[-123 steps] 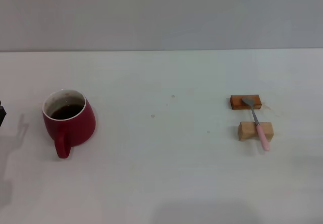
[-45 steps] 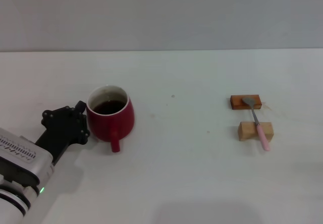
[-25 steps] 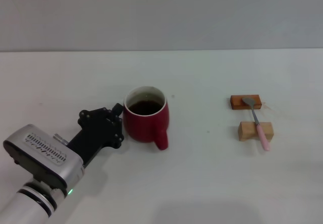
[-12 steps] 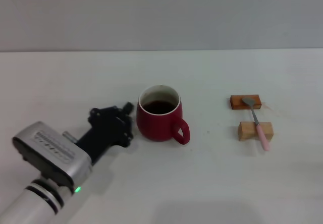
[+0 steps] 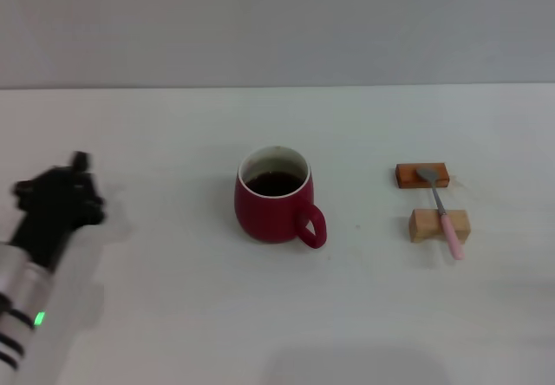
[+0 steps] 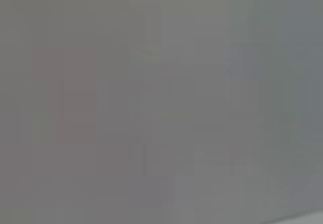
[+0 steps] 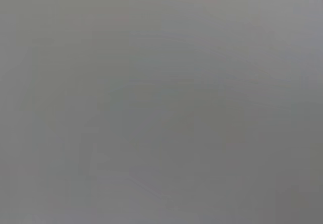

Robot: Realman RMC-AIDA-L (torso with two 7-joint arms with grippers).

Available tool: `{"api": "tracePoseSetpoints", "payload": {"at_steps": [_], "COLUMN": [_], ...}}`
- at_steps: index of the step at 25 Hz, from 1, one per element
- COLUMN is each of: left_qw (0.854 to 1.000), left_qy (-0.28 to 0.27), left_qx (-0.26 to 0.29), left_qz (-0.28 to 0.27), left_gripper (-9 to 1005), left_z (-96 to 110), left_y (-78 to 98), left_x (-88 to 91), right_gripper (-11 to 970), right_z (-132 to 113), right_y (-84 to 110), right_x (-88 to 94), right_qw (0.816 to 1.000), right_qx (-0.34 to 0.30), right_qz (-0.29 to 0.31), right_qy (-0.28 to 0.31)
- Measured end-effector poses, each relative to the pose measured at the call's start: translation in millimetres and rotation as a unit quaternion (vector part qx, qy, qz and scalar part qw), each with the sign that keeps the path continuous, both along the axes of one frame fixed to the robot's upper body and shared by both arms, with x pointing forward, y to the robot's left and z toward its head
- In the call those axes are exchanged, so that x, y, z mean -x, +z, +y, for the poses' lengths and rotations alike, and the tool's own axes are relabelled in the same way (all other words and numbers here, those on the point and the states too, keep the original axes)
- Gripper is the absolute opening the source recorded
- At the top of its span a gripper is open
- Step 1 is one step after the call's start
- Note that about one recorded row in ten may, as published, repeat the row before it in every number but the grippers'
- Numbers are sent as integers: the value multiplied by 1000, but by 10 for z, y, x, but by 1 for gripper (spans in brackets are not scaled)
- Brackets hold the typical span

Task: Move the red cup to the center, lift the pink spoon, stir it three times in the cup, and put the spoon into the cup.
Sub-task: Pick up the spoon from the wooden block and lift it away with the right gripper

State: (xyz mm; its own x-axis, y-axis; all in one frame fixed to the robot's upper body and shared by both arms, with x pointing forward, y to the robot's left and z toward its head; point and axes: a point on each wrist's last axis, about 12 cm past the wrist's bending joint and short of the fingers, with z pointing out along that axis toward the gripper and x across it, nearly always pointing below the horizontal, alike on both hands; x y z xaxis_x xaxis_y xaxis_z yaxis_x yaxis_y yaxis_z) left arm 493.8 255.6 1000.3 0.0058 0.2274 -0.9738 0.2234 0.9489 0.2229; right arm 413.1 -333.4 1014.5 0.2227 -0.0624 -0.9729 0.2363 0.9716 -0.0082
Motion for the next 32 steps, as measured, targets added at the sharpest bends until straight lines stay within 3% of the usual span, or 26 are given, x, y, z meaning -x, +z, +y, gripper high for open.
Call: {"api": "tracePoseSetpoints", "payload": {"at_steps": [1, 5, 6, 10, 13, 20, 32], "left_qw": [999, 999, 991, 983, 977, 977, 978], "left_qy": [45, 45, 111, 149, 178, 182, 182], "left_qx": [20, 20, 76, 104, 112, 104, 101], "left_qz": [-9, -9, -22, -34, -36, -34, -29], "left_gripper": [15, 16, 16, 17, 151, 446, 737], "left_z": [162, 162, 455, 612, 734, 771, 770], "left_y": [12, 12, 21, 30, 20, 11, 12], "left_x": [46, 46, 160, 233, 285, 288, 239], "right_gripper": [763, 763, 763, 762, 762, 762, 763], "right_z": [16, 73, 91, 200, 310, 483, 659], "right_y": [1, 10, 11, 14, 16, -19, -134], "right_x": [0, -9, -12, -29, -43, -23, 18], "right_qw": [1000, 1000, 1000, 998, 997, 992, 980], "right_qx": [1, 3, 2, -1, -7, -18, -10], "right_qz": [-1, -5, -6, -7, -8, 2, 47], "right_qy": [5, 22, 26, 57, 83, 129, 193]}}
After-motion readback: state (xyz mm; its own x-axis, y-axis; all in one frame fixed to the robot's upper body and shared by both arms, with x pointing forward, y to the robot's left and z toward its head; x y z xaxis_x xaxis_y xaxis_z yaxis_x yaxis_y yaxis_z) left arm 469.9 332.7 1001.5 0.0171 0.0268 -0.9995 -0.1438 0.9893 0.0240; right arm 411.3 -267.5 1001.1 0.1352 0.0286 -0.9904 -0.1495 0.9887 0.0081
